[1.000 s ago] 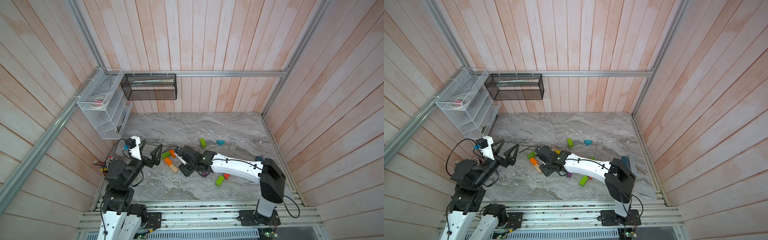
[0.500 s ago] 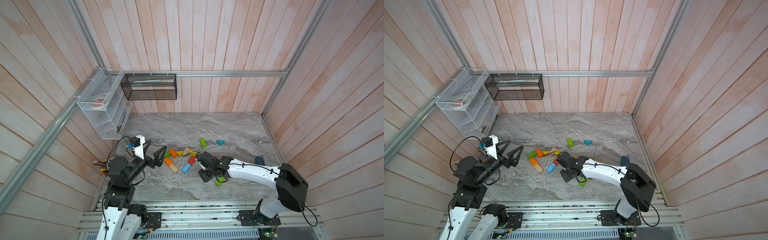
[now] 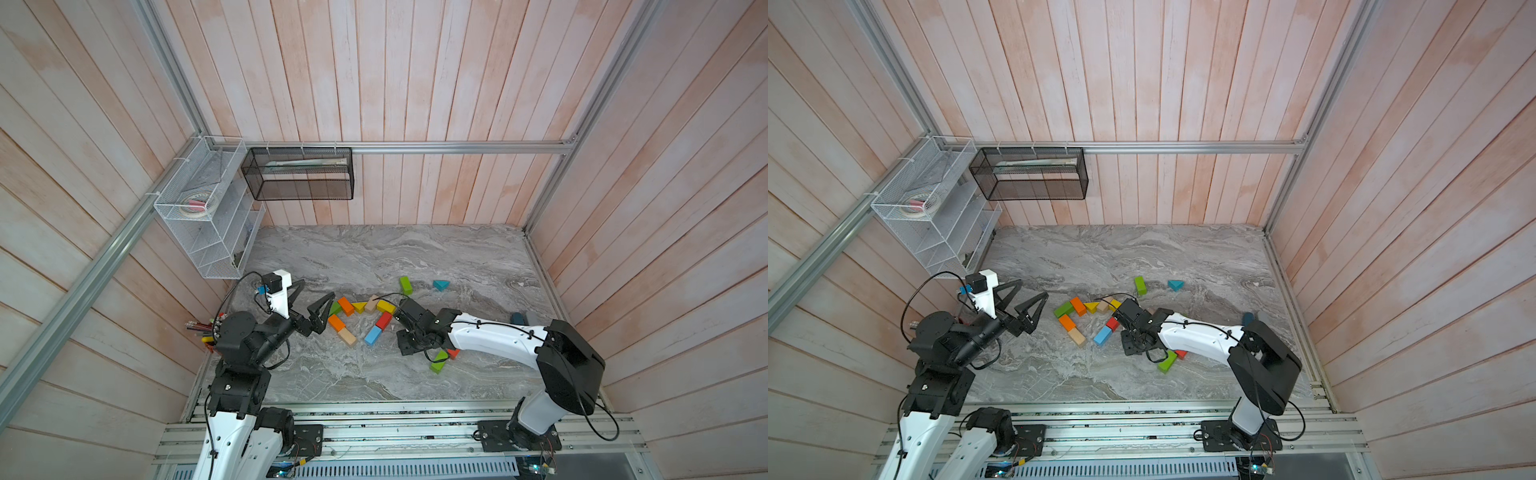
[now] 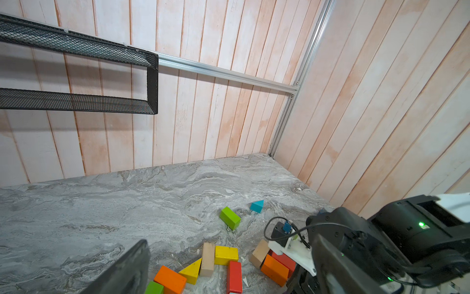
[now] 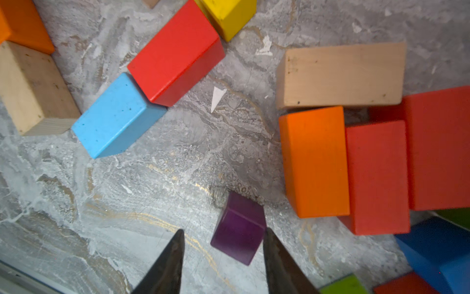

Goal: Assemble a heart with building blocks
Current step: Pick up the building block from the center of the board.

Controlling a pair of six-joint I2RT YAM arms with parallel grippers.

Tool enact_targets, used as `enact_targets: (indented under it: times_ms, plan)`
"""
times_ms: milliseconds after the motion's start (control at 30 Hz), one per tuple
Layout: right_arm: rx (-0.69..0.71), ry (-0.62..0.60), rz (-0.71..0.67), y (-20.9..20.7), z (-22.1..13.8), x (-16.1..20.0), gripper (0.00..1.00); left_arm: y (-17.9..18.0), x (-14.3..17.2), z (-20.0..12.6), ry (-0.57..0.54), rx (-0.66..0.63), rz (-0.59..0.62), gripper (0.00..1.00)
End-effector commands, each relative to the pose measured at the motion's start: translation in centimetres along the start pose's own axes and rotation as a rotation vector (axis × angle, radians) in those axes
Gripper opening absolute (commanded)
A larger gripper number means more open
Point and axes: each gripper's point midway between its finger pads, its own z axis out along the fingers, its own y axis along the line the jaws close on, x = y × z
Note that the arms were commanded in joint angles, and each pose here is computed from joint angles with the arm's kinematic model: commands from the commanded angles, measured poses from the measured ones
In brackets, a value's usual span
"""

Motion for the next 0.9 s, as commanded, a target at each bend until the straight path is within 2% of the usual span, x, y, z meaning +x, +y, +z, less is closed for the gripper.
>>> enact_targets:
  times_ms: [0,300,500,667,867]
  plan:
    - [0.042,0.012,0.048,-0.5,0.0,0.2,0.49,-0.2,-0.2,0.0,-0.014,0.014,0.019,1.0]
    - [0.077,0.041,0.029,-0.6,1.2,0.7,0.45,-0.2,-0.1,0.0,-0.014,0.018,0.02,1.0]
    - [0.109,0.025,-0.024,-0.2,1.3,0.5,0.34,-0.3,-0.1,0.0,-0.014,0.021,0.02,1.0]
    - [0.119,0.001,-0.136,1.1,0.9,0.4,0.25,-0.3,-0.1,-0.1,-0.014,0.02,0.02,1.0]
    - [0.026,-0.051,-0.313,5.1,-0.6,0.1,0.24,0.5,-0.5,-0.4,-0.029,-0.041,0.02,1.0]
